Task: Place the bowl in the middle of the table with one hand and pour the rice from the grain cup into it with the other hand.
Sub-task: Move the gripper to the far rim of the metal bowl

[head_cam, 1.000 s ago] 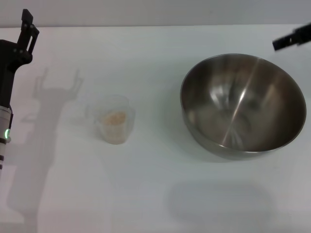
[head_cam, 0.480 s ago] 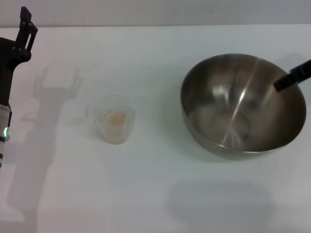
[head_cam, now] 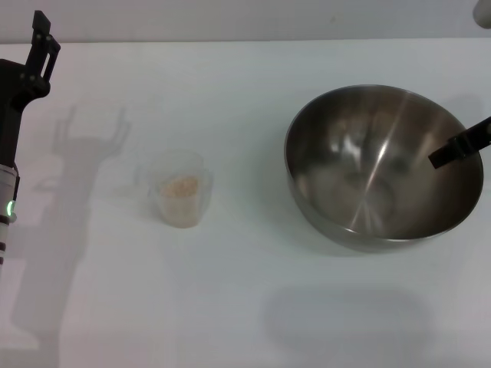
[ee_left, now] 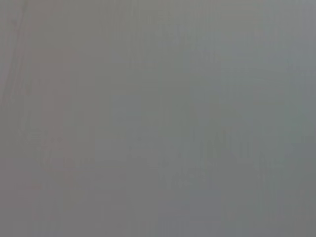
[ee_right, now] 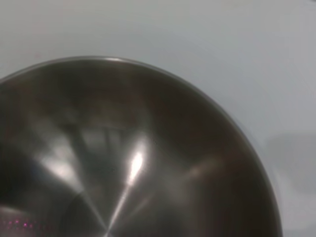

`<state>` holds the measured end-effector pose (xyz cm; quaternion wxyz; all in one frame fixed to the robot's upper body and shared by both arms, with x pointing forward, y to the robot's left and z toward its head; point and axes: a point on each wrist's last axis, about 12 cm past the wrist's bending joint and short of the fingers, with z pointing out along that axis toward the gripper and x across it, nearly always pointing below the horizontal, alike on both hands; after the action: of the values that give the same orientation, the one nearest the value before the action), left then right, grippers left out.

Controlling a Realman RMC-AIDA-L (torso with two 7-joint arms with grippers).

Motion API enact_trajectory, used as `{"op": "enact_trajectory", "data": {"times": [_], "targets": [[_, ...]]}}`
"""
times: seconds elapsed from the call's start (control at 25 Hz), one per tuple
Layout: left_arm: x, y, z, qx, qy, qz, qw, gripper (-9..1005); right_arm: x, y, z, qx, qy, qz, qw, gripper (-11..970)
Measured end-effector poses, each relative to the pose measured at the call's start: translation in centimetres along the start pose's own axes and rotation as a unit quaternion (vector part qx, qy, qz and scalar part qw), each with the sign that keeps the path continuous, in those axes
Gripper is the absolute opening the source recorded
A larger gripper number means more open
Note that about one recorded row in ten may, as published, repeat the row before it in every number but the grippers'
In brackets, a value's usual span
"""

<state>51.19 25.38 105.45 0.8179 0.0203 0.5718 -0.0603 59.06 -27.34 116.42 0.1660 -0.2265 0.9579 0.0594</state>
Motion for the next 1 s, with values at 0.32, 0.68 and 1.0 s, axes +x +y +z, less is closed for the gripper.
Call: {"op": "enact_trajectory", "data": {"times": [0.32,0.68,1.0], "targets": [[0.1,0.0,-0.2,0.0,0.002,0.0,1.0,809,0.3,0.2,0.4,-0.003,0.0,-0.008,1.0,372],[0.1,-0.2,-0.4,0.003,0.005,-0.001,1.0,807,-0.1,0.2,0.1,0.005,-0.022,-0.015,1.0,108],[0.1,-0.3,-0.5,0.003,0.004,-0.004,1.0,805,-0.9,0.0,-0.9,0.023,-0.07,-0.025,0.997,20]]}}
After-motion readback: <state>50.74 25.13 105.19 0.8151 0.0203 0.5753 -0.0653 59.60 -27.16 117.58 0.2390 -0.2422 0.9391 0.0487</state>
